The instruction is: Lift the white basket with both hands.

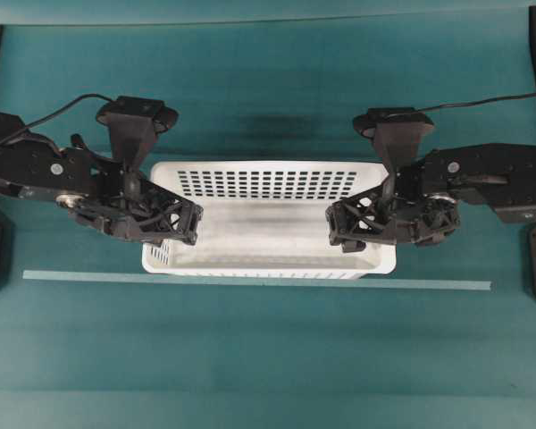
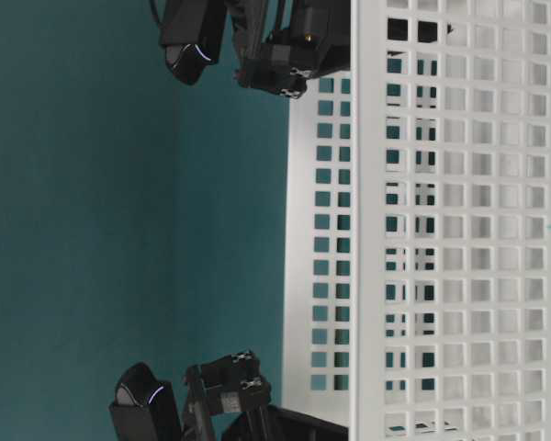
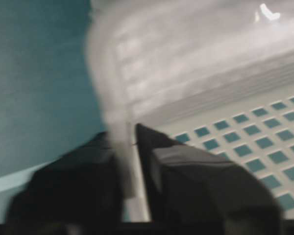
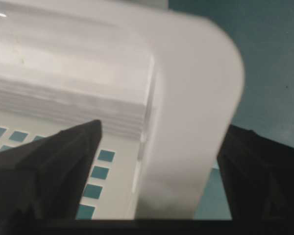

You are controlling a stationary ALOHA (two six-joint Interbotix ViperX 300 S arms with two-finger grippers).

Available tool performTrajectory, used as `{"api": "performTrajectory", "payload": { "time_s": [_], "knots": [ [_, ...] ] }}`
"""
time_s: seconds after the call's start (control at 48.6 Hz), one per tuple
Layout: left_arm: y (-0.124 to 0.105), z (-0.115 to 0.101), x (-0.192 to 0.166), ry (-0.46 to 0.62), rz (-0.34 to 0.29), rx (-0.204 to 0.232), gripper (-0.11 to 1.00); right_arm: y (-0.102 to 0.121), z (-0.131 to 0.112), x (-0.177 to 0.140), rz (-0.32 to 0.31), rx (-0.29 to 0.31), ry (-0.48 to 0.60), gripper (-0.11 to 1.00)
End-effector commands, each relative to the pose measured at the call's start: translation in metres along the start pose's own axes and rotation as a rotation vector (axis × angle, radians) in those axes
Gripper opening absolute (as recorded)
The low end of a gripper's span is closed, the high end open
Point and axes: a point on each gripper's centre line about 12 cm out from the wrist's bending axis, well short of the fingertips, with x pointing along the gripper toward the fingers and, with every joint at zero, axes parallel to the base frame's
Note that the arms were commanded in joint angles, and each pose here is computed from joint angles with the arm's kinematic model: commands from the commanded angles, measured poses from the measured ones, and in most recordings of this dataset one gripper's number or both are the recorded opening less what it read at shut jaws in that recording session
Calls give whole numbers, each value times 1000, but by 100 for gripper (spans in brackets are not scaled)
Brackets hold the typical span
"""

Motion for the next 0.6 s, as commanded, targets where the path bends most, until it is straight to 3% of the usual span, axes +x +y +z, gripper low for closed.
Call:
{"api": "performTrajectory", "payload": {
  "time_s": [0.0, 0.185, 0.267, 0.576],
  "knots": [
    [-5, -2, 2, -2, -14, 17, 26, -2, -2, 10, -26, -7, 7, 95],
    [-6, -2, 2, -1, -16, 17, 81, -2, -2, 10, -23, -7, 6, 95],
    [-6, -2, 2, -2, -16, 19, 96, -2, -2, 10, -21, -7, 6, 95],
    [-8, -1, -7, -11, -43, 20, 96, 1, 3, 0, 9, 9, -4, 95]
  ]
}}
